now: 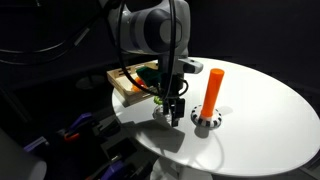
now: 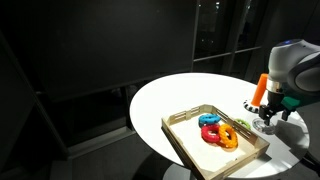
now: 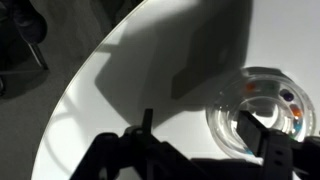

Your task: Pick up the clear ring and put it in the wooden tray

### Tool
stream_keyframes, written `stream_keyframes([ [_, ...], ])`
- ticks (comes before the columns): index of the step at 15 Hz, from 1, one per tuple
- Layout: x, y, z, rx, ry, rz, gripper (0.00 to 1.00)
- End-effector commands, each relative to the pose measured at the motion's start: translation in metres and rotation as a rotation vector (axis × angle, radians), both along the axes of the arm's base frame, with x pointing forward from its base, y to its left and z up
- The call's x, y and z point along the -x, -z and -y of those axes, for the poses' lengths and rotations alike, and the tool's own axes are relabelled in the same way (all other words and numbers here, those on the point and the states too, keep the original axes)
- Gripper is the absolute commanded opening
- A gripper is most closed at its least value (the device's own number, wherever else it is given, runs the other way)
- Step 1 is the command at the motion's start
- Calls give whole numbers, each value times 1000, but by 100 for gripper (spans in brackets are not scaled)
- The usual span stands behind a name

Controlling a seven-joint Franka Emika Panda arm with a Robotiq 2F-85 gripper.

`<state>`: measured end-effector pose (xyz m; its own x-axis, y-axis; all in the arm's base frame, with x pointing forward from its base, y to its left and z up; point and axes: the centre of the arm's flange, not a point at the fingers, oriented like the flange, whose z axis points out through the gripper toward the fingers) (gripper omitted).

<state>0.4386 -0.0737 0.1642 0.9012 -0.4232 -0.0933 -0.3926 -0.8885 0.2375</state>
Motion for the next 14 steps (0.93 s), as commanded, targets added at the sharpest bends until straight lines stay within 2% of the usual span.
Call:
stream_keyframes([
  [1, -5, 2, 1, 31, 12, 11, 82],
  [4, -6, 3, 0, 36, 22, 12, 72],
  [5, -6, 3, 0, 37, 23, 12, 72],
  [6, -6, 3, 0, 38, 26, 13, 63],
  [7, -6, 3, 0, 39, 29, 13, 64],
  [8, -7, 3, 0, 40, 32, 14, 54],
  [9, -7, 2, 0, 41, 36, 16, 38],
  [11, -7, 2, -1, 41, 40, 18, 21],
  [13, -7, 1, -1, 42, 44, 20, 6],
  [14, -8, 1, 0, 44, 47, 21, 8],
])
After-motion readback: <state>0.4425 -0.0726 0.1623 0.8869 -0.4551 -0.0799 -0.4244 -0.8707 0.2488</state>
